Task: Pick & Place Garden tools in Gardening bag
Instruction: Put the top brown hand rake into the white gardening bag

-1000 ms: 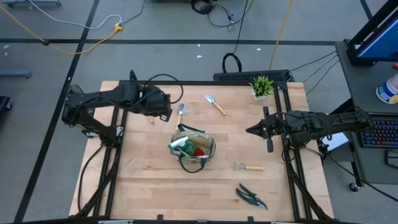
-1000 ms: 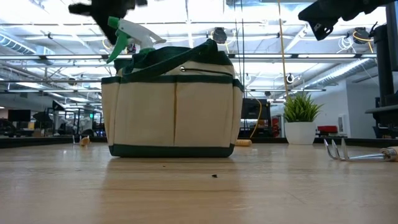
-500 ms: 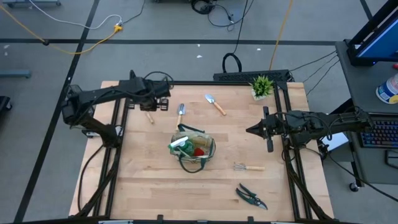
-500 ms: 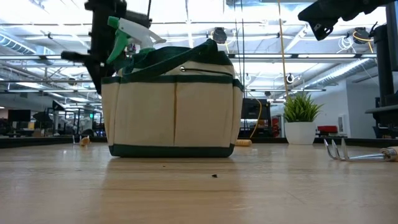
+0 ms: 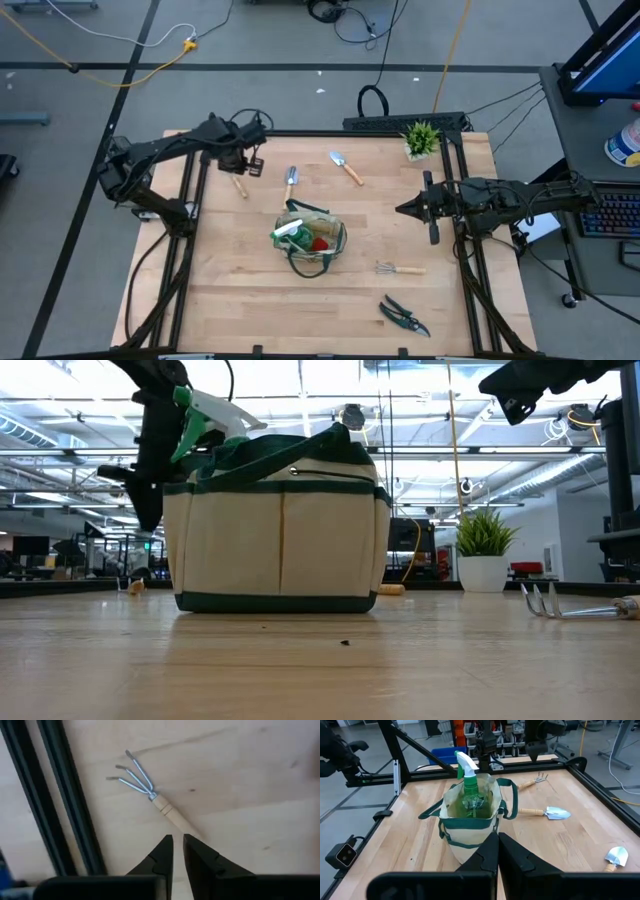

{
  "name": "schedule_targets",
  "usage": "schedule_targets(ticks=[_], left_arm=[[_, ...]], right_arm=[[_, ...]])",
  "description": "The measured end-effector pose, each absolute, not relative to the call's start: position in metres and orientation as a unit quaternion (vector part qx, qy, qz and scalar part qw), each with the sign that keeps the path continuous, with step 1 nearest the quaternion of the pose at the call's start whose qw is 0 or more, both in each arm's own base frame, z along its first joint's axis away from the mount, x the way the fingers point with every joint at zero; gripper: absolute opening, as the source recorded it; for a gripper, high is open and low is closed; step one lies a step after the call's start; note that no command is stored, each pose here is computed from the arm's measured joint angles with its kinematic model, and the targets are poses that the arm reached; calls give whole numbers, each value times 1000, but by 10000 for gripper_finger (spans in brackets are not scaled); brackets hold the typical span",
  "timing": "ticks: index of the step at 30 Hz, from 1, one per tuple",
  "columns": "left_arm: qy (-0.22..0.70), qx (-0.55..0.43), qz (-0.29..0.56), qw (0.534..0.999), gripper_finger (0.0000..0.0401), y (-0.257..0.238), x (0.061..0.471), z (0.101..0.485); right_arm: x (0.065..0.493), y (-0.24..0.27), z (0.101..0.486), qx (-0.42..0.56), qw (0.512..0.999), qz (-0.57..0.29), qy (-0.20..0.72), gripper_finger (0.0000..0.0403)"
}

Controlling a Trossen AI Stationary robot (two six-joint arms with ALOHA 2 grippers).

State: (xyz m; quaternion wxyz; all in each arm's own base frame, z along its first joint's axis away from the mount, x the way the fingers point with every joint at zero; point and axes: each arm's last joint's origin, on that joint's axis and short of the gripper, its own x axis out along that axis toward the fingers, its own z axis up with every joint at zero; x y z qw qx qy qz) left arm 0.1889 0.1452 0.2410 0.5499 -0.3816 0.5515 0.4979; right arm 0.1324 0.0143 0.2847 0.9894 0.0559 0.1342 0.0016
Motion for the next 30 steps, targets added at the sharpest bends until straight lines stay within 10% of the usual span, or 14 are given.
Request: schedule_targets(ticks=[30], left_arm=[[744, 46, 132, 654, 273, 131, 201, 239]], right_arm=[[133, 14, 286, 57, 990, 2, 126, 0]])
